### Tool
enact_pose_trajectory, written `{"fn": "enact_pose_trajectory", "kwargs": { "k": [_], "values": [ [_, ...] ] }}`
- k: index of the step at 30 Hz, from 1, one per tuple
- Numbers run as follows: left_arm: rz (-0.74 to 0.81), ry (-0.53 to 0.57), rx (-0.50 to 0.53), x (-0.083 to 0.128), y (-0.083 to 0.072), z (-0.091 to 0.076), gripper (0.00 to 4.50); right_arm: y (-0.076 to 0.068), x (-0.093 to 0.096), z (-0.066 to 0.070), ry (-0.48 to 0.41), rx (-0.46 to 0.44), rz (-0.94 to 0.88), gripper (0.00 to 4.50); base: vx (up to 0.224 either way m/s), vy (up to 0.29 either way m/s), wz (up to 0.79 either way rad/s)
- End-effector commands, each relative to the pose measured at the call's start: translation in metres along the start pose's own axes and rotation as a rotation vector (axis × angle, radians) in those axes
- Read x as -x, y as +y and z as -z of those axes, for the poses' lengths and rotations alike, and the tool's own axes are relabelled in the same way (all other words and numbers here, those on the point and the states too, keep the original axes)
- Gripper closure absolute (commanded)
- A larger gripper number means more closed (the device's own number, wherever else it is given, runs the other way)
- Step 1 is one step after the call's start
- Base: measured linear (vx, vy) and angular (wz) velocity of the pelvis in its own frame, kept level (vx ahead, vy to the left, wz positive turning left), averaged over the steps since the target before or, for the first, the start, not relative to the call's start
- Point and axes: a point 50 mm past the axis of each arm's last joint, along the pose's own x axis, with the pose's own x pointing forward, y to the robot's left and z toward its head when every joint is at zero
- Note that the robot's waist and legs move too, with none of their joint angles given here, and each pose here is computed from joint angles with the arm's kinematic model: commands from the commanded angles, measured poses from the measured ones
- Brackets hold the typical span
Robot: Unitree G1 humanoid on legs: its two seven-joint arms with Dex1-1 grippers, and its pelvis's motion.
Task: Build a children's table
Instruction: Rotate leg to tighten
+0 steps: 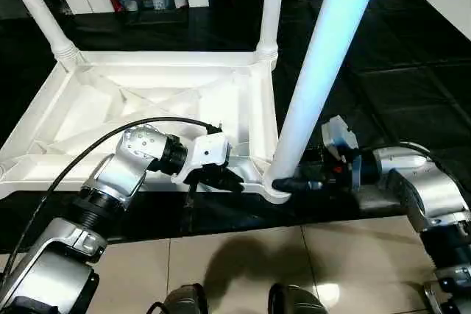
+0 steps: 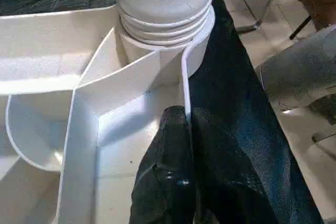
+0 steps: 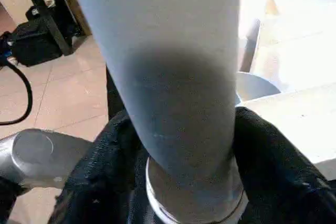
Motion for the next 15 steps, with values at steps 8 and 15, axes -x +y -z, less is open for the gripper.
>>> {"fn": "enact_pose_trajectory", "kwargs": {
  "k": [8,15],
  "values": [
    [-0.001,0.04,0.043,-0.002,0.0,0.008,4.5,0.01,-0.007,0.005,0.014,-0.01,-0.087,2.45,0.0,0.0,0.0],
    [-0.139,-0.028,0.138,-0.008,0.005,0.001,4.5,0.02,-0.023,0.014,-0.028,-0.115,0.059,2.49,0.0,0.0,0.0]
  ]
}}
